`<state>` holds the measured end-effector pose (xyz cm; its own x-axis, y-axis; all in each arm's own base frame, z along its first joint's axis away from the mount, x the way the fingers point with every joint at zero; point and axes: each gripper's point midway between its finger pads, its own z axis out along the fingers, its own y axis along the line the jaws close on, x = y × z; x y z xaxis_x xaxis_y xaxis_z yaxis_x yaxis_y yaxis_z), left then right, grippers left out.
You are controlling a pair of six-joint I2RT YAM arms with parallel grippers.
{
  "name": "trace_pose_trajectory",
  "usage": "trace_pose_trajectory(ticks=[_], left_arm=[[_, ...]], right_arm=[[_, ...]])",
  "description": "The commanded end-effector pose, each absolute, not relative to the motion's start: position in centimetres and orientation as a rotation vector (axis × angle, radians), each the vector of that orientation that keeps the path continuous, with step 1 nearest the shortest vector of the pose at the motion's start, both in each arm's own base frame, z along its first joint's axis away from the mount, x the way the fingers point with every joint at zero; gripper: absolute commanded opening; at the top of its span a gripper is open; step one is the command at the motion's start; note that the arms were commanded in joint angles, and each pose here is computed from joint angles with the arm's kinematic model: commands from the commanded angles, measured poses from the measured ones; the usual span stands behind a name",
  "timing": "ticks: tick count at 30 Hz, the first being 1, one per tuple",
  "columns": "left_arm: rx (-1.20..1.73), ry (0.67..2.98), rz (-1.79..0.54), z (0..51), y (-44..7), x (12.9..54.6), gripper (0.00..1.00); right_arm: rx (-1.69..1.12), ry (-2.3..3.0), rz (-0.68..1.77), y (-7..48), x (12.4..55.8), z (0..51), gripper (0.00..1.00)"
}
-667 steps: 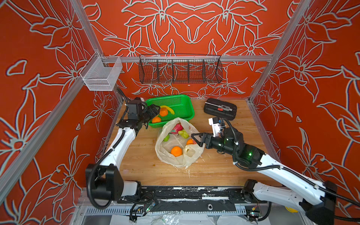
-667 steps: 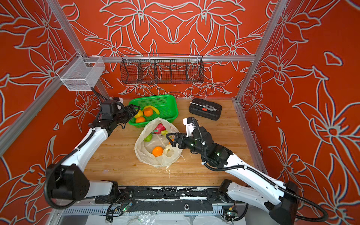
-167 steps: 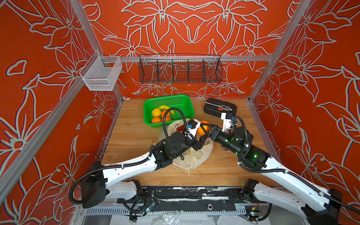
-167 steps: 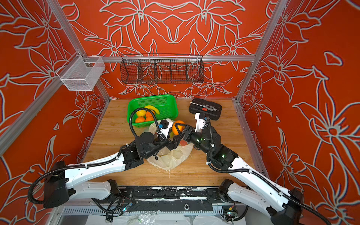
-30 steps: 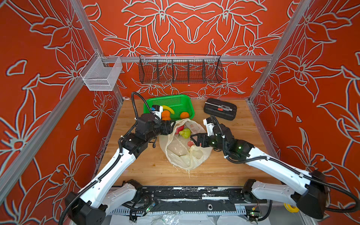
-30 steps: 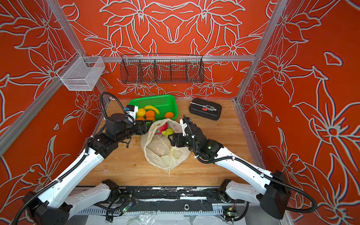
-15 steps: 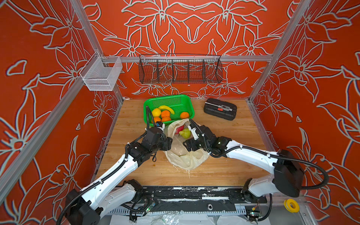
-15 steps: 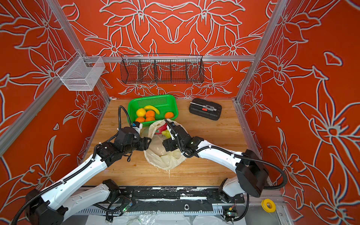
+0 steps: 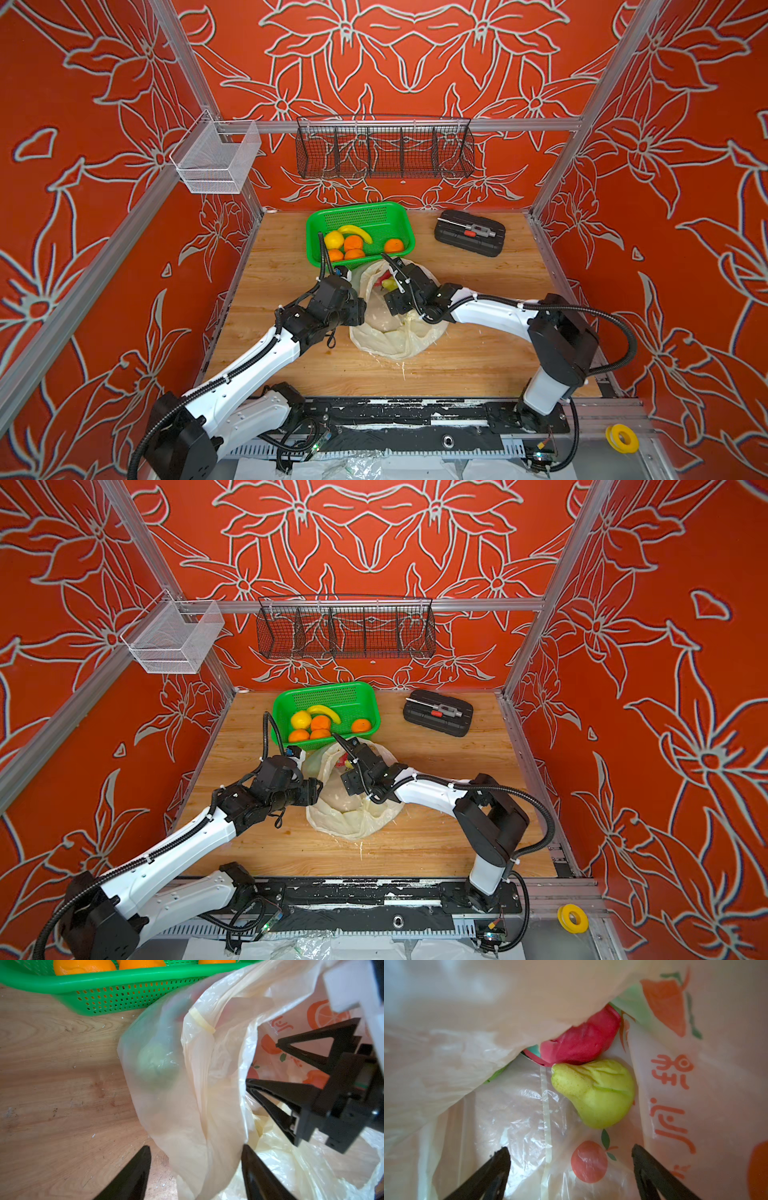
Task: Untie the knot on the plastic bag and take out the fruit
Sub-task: 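Grasp the green pear inside the bag with the right gripper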
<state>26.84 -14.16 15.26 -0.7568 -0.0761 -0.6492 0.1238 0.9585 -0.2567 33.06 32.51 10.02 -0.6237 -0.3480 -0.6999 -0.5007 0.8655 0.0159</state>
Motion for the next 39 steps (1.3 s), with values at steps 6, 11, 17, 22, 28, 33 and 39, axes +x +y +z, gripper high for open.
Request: trace_pose_trajectory(ticks=[6,11,17,22,28,33,39], left_arm=[[0.013,2.348,-0.395,16.4,-13.9,26.6,0.7],[0.017,2.344,-0.4,16.3,-13.9,26.4,0.7],[0.018,2.348,-0.396,16.1,-13.8,26.3,0.71],[0.017,2.34,-0.397,16.1,-13.7,26.2,0.71],[0.021,2.337,-0.41,16.2,-13.8,26.1,0.71],[0.027,2.338,-0.425,16.2,-14.0,26.0,0.71],[0.029,2.321,-0.452,16.8,-14.1,25.8,0.71]], right_arm=[[-0.54,2.271,0.137,33.0,36.5,10.3,0.94],[-0.535,2.265,0.149,33.5,37.6,9.4,0.94],[-0.599,2.316,0.158,34.2,38.1,6.9,0.95],[-0.612,2.364,0.162,34.3,38.0,5.1,0.93],[-0.598,2.381,0.189,34.3,37.8,5.3,0.82],[-0.59,2.378,0.232,34.5,37.4,6.3,0.72],[-0.574,2.356,0.325,34.9,36.5,8.6,0.66]])
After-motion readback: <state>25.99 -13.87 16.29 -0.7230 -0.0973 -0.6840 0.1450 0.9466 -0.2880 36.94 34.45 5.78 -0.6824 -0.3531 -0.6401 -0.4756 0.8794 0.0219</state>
